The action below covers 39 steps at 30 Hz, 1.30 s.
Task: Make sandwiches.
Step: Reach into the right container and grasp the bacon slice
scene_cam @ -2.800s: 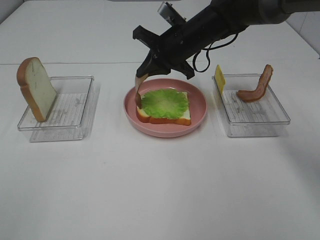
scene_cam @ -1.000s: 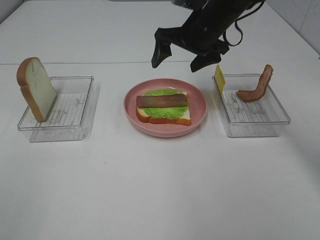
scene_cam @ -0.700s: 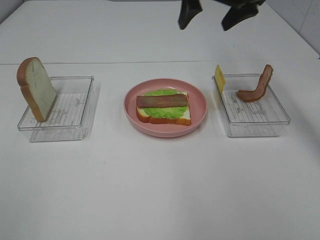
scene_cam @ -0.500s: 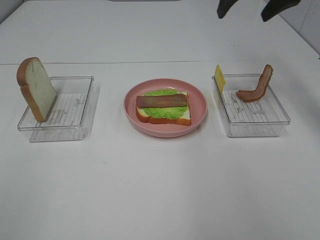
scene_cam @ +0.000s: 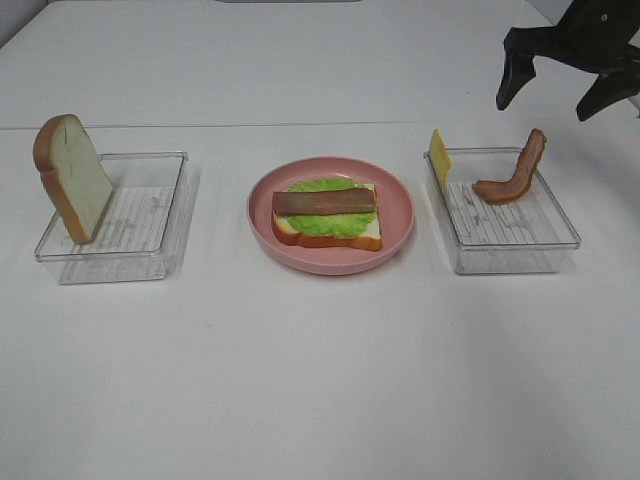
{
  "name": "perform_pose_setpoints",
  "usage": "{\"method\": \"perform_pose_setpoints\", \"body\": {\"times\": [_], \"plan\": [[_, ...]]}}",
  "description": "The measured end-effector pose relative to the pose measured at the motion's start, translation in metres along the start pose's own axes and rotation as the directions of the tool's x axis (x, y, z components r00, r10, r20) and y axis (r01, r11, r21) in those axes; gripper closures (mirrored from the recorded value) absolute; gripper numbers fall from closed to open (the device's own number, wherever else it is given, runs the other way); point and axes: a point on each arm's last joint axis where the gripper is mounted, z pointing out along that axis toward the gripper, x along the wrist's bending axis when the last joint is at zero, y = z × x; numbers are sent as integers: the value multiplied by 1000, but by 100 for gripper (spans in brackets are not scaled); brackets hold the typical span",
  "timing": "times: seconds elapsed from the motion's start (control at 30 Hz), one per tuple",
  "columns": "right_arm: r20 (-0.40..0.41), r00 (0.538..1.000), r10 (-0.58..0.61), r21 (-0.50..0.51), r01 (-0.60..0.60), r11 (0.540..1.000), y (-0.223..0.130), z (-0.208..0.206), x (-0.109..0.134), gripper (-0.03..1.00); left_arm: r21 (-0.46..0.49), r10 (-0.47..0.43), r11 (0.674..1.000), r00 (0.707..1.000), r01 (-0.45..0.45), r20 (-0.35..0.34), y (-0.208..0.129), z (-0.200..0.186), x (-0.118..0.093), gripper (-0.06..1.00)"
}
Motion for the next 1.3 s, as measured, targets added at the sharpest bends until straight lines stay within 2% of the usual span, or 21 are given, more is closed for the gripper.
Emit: {"method": "perform_pose_setpoints", "body": {"times": [0.33, 0.57, 0.77, 0.87, 0.93, 0.97, 1.0, 1.07, 1.1, 1.17, 1.3], "plan": [[7, 1000, 12, -9, -12, 1000, 5, 37, -10, -1, 0, 0, 1000, 1000, 0, 0, 0, 0, 0, 6], [7, 1000, 14, 28, -14, 1000, 2, 56, -13, -1, 0, 0, 1000, 1000, 0, 0, 0, 0, 0, 6], [7, 1000, 15, 39, -15, 999, 1, 59, -13, 1, 0, 0, 1000, 1000, 0, 0, 0, 0, 0, 6], [7, 1000, 14, 41, -14, 999, 1, 59, -13, 11, 0, 0, 1000, 1000, 0, 0, 0, 0, 0, 6], [7, 1000, 14, 41, -14, 999, 1, 59, -13, 15, 0, 0, 1000, 1000, 0, 0, 0, 0, 0, 6], [7, 1000, 14, 41, -14, 999, 1, 59, -13, 22, 0, 0, 1000, 1000, 0, 0, 0, 0, 0, 6], [7, 1000, 14, 41, -14, 999, 1, 59, -13, 22, 0, 0, 1000, 1000, 0, 0, 0, 0, 0, 6], [7, 1000, 14, 41, -14, 999, 1, 59, -13, 34, 0, 0, 1000, 1000, 0, 0, 0, 0, 0, 6], [7, 1000, 14, 41, -14, 999, 1, 59, -13, 34, 0, 0, 1000, 1000, 0, 0, 0, 0, 0, 6], [6, 1000, 13, 41, -13, 999, 1, 59, -13, 42, 0, 0, 1000, 1000, 0, 0, 0, 0, 0, 6], [10, 1000, 10, 41, -10, 999, 1, 59, -13, 45, 0, 0, 1000, 1000, 0, 0, 0, 0, 0, 6]]}}
